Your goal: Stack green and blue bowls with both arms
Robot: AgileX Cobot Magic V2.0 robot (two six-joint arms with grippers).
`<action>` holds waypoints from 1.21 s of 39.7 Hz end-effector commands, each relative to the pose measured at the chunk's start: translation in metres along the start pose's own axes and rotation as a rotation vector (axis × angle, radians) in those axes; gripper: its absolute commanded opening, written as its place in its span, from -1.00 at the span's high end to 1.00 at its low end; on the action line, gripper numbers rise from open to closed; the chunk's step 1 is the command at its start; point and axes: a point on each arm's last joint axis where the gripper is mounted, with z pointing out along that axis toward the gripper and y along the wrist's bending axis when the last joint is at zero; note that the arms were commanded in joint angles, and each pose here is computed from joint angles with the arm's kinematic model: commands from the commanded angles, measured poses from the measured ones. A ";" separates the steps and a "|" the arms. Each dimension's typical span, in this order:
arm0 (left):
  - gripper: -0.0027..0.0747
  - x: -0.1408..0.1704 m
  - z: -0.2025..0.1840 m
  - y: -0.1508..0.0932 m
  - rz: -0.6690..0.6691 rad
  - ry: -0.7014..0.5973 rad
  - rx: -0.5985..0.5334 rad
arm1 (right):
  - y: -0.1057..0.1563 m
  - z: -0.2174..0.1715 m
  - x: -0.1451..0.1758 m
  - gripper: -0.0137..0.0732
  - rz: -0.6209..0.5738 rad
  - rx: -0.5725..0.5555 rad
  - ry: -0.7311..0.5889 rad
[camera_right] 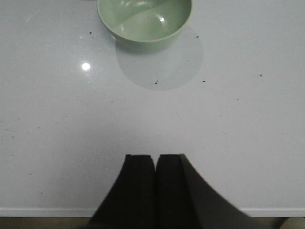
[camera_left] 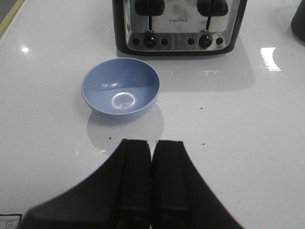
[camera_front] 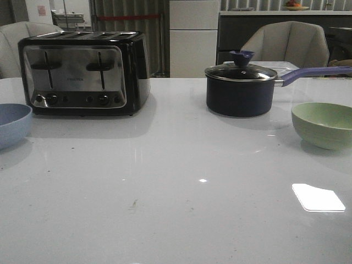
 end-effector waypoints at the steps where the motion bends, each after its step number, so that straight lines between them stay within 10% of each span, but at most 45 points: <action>1: 0.65 -0.018 0.000 -0.001 -0.009 -0.098 0.004 | -0.001 -0.005 -0.014 0.51 -0.013 0.014 -0.082; 13: -0.43 -0.018 0.004 -0.001 -0.010 -0.085 0.004 | -0.002 -0.005 -0.014 -0.46 -0.023 0.023 -0.084; 48: -0.44 -0.018 0.004 -0.001 -0.010 -0.087 0.004 | -0.024 0.049 -0.081 -0.43 0.084 0.114 0.145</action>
